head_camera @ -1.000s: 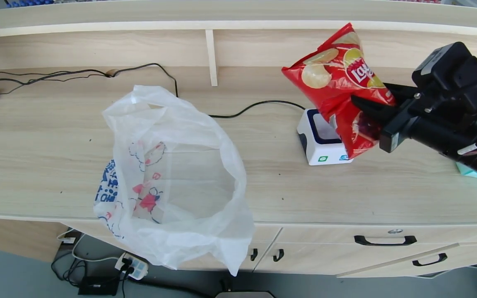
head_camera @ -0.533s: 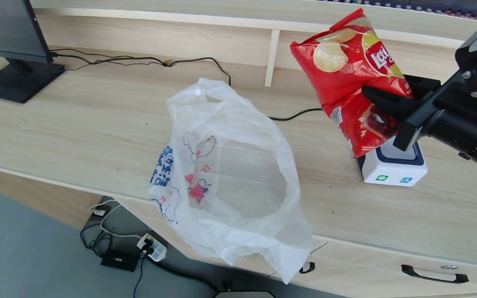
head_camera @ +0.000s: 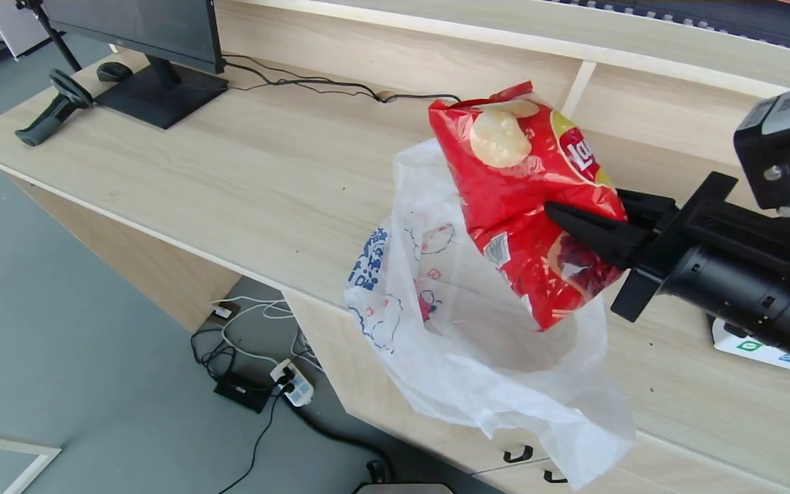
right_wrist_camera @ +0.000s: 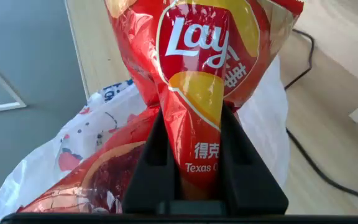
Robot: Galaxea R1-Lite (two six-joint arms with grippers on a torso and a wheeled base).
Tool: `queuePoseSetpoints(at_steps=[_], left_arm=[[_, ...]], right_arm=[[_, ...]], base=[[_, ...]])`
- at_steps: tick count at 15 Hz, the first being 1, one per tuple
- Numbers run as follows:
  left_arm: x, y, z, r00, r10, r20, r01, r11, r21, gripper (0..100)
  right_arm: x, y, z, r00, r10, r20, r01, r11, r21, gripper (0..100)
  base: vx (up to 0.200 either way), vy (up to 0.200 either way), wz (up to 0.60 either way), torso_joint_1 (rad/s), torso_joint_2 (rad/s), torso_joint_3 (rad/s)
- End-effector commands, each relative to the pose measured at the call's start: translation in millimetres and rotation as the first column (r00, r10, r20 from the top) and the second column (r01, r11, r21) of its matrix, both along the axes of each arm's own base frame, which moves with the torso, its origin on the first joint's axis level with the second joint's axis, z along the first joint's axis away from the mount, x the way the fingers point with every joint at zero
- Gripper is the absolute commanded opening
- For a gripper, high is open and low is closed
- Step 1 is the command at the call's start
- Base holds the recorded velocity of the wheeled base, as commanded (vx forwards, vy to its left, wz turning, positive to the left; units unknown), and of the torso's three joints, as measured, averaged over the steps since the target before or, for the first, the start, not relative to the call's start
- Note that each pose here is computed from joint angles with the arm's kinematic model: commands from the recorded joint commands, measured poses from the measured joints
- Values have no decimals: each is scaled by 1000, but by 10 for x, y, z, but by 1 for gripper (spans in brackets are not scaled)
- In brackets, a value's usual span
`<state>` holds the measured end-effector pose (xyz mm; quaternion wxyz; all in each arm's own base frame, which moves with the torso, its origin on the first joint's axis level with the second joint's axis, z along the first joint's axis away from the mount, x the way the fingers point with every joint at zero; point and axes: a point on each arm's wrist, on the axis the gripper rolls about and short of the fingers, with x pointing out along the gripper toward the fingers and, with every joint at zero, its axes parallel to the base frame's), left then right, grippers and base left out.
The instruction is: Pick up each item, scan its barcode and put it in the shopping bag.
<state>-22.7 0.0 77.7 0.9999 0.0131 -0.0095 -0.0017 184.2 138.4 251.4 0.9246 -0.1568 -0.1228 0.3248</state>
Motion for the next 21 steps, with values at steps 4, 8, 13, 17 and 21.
queuePoseSetpoints(at_steps=[4, 8, 13, 17, 21], left_arm=[[0, 0, 1, 1000, 1, 1, -1, 1000, 0, 100], [0, 0, 1, 1000, 1, 1, -1, 1000, 0, 100], [0, 0, 1, 1000, 1, 1, -1, 1000, 0, 100], [0, 0, 1, 1000, 1, 1, -1, 1000, 0, 100], [0, 0, 1, 1000, 1, 1, -1, 1000, 0, 100]], right_arm=[[-89, 208, -384, 989, 74, -132, -81, 996, -45, 0], [31, 326, -284, 995, 78, -57, -79, 997, -22, 0], [39, 316, -467, 993, 66, -102, -72, 996, -49, 0], [129, 243, -555, 993, 2, -118, -10, 998, -68, 0], [260, 125, -506, 992, -64, -104, 59, 997, -56, 0]], base=[[0, 0, 0, 0, 0, 0], [0, 0, 0, 0, 0, 0], [0, 0, 0, 0, 0, 0], [0, 0, 0, 0, 0, 0], [0, 0, 0, 0, 0, 0]])
